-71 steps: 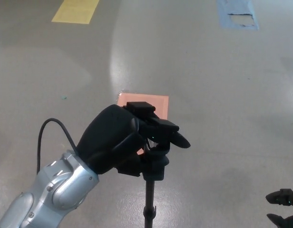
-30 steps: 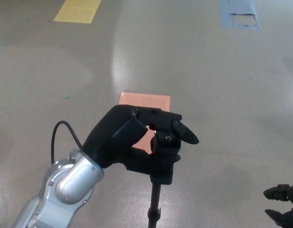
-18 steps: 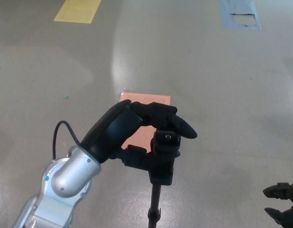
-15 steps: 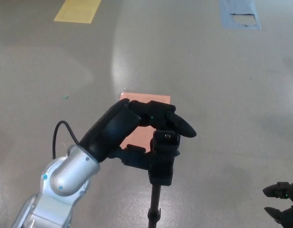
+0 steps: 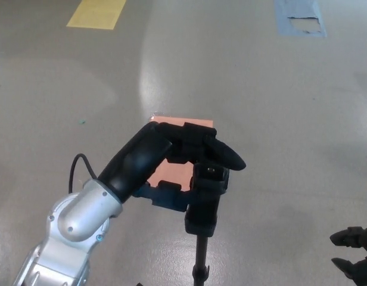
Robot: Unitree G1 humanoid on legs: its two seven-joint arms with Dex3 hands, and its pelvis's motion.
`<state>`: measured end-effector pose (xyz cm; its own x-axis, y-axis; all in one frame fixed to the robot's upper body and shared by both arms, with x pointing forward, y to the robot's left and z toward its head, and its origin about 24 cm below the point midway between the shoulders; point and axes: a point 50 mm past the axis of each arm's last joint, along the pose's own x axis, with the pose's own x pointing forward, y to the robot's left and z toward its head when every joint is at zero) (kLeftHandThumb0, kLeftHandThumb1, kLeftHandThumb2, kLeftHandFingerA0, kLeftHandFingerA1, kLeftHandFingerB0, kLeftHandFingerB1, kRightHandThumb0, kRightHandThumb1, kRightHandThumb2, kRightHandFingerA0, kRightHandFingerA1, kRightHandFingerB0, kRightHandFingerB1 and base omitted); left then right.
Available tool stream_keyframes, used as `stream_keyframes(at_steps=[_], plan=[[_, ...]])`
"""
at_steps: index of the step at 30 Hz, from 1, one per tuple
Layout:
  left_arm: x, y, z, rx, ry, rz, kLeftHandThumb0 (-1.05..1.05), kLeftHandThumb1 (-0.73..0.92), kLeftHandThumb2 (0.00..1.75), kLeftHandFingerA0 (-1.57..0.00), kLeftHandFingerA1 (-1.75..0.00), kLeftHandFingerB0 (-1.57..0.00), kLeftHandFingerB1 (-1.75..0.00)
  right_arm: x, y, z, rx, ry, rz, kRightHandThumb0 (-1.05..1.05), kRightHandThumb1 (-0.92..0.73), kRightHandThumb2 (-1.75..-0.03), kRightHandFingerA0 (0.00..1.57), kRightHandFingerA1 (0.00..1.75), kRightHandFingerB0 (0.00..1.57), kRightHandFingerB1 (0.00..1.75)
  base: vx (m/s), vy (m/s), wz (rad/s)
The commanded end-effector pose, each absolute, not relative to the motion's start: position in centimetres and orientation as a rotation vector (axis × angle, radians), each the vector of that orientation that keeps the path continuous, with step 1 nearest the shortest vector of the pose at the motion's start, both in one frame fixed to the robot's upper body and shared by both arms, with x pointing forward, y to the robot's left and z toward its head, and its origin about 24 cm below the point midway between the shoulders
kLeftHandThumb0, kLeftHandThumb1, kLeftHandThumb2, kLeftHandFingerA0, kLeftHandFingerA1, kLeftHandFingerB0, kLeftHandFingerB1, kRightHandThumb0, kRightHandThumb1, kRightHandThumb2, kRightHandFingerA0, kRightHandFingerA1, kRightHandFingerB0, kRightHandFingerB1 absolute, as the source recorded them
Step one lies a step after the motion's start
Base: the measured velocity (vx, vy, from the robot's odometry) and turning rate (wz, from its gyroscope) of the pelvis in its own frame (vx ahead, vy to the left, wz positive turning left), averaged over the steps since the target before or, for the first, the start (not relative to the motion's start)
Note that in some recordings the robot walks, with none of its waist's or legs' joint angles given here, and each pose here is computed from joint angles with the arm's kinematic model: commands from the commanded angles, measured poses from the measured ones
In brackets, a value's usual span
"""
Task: The robot uses its left hand to grab the top of a phone stand kept on the floor and rotates it anti-clockwise
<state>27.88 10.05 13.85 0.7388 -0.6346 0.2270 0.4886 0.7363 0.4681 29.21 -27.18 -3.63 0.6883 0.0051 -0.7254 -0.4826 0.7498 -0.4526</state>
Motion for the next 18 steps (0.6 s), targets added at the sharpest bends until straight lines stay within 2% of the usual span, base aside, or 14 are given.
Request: stream_keyframes(at_steps=[1,7,18], plan=[[27.9,10.2,12.4,0.320,-0.233,-0.659,-0.15,0.71,0.62,-1.05,-0.69,-0.87,-0.54,29.4,-27.9,-3.2,-0.694,0.787,0.278,-0.49,-0.72,-0.81,0.35,0.46,0.13,0.36,0.00,0.000,0.00],[28.3,10.3,12.1,0.098,-0.054,-0.626,-0.13,0.73,0.62,-1.05,-0.67,-0.86,-0.56,29.5,-27.9,-3.1,-0.693,0.784,0.276,-0.49,-0.71,-0.81,0.37,0.48,0.13,0.36,0.00,0.000,0.00],[28.9,10.4,12.2,0.000,0.069,-0.581,-0.13,0.75,0.63,-1.06,-0.69,-0.87,-0.56,29.7,-27.8,-2.9,-0.700,0.776,0.279,-0.49,-0.72,-0.81,0.35,0.46,0.13,0.36,0.00,0.000,0.00]])
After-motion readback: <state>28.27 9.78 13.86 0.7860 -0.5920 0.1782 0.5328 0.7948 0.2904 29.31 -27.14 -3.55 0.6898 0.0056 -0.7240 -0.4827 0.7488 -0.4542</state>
